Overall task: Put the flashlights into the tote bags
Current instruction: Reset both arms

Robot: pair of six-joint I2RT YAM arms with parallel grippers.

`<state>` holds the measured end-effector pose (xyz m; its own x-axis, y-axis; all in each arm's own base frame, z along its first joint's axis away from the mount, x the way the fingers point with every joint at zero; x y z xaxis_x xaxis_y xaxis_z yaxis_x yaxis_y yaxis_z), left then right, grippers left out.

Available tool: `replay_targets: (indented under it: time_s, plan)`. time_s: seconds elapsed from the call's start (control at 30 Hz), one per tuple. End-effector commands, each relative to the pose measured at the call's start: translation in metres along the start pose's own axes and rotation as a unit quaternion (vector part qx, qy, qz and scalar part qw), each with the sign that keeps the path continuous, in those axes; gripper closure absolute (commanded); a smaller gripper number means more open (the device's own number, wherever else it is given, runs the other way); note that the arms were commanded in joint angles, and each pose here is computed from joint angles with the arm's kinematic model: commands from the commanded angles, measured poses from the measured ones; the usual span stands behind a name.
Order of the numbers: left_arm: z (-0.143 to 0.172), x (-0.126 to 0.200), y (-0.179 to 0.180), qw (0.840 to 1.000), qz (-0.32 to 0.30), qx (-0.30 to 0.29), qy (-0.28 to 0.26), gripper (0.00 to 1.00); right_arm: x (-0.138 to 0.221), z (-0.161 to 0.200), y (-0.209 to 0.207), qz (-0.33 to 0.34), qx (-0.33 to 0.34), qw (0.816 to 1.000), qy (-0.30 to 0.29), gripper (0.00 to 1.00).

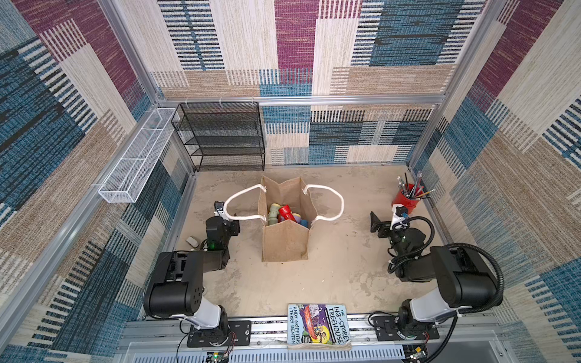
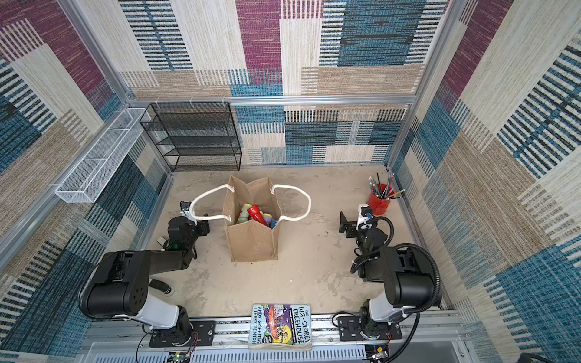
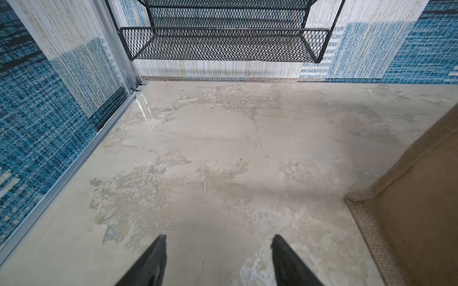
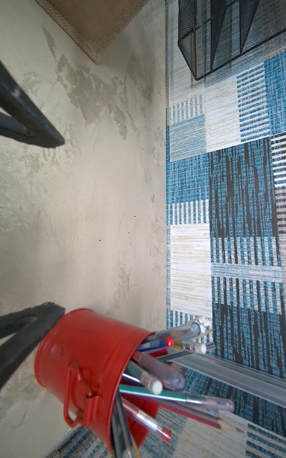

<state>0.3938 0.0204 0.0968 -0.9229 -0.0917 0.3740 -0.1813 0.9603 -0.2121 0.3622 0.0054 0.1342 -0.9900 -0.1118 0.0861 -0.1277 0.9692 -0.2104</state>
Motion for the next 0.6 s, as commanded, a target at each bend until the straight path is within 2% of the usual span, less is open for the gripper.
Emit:
replay_targets:
  time_s: [0.0,0.57]
  plan:
    - [0.0007,-0.0003,-0.0048,1.000,0.014,0.002,0.005,0.01,-0.0018,-0.0092,-0.0034,0.013,0.010,1.000,-0.016,0.01]
    - [0.0003,0.0003,-0.0047,1.000,0.014,0.002,0.003,0.01,-0.0013,-0.0097,-0.0029,0.012,0.010,1.000,-0.017,0.01]
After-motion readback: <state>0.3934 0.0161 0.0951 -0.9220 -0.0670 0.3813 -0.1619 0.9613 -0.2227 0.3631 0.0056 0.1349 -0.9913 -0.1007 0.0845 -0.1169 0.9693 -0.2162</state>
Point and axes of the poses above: each gripper's point midway between its finger pads, its own x axis back along the fingers, its own y axis along the line the jaws close on, z = x × y, the point moved 1 cm from there along x, back along the fingers, and after that the axes turned 15 degrees about x, right-handed, at the moved point
